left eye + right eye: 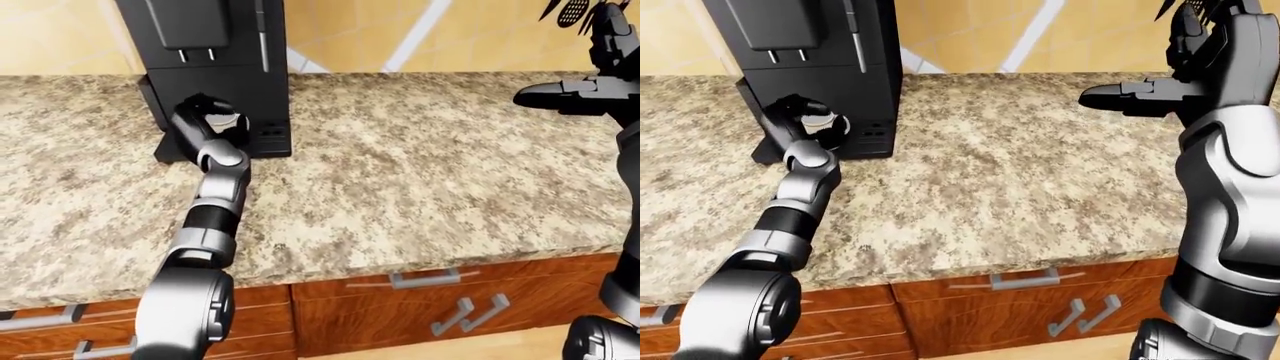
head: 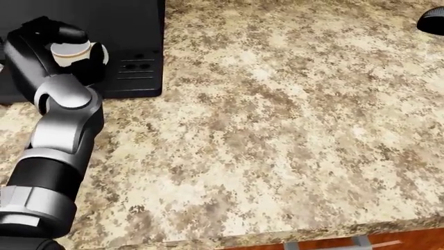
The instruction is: Pick the mug from under the coffee machine dispenser and place it on the counter.
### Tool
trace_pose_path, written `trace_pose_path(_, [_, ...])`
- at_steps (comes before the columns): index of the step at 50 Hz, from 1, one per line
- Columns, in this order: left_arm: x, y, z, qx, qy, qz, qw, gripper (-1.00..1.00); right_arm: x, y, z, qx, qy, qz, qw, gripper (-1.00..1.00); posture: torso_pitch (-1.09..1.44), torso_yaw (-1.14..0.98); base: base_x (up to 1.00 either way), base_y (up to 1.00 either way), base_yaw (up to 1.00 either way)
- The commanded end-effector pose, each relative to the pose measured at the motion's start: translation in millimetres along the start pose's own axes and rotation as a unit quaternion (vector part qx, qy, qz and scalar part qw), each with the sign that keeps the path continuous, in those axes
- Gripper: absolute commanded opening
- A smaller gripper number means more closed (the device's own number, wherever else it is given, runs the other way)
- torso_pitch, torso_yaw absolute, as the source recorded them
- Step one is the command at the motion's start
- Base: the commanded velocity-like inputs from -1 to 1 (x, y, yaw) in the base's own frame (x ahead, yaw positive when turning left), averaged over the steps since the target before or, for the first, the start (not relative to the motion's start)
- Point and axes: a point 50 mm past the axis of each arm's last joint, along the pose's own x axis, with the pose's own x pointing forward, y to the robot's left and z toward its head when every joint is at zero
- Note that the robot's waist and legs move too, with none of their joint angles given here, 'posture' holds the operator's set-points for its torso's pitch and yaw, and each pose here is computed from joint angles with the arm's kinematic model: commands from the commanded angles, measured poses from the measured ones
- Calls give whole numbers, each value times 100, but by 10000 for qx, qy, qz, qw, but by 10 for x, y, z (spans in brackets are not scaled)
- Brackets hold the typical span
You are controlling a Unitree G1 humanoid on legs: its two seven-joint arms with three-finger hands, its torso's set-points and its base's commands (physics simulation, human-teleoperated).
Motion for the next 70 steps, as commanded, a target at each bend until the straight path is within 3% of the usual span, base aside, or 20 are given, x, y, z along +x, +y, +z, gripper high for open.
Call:
trace_pose_path(1, [9,-20,230,-206,-368,-39,9991,-100,-3,-31,197,-31,-442,-60,9990,100,0,0,0,0,0])
trace_pose_path(9, [0,-16,273,-279,-437,-80,9986,-100,-2,-30,197,-31,-440,-61,9990,100,0,0,0,0,0])
trace_pose_path(19, [-70,-51,434,-594,-484,-299,9966,-100,3,-32,199,-36,-441,-63,9990,100,0,0,0,0,0])
trace_pose_path(25, [-144,-71,549,-758,-523,-565,9941,-100,12,-28,200,-36,-439,-65,9990,100,0,0,0,0,0])
trace_pose_path(34, [-240,-91,610,-718,-737,-1225,9871,-100,7,-27,193,-37,-433,-60,9990,100,0,0,0,0,0])
trace_pose_path(40, [-354,-138,667,-801,-966,-2043,9708,-100,6,-24,188,-39,-429,-56,9991,100,0,0,0,0,0])
trace_pose_path(49, [-445,-123,701,-915,-1082,-2467,9587,-100,2,-20,187,-35,-423,-53,9991,100,0,0,0,0,0])
trace_pose_path(59, [-607,-85,692,-603,-1105,-3196,9392,-100,2,-22,189,-31,-418,-44,9991,100,0,0,0,0,0])
trace_pose_path(64, [-695,-89,692,-380,-1148,-3697,9213,-100,7,-17,200,-30,-427,-41,9991,100,0,0,0,0,0])
trace_pose_path(67, [-747,-94,678,-322,-1156,-3851,9150,-100,8,-16,208,-28,-432,-38,9991,100,0,0,0,0,0])
trace_pose_path(70, [-833,-123,651,-146,-1197,-4131,9027,-100,8,-20,210,-30,-433,-42,9990,100,0,0,0,0,0])
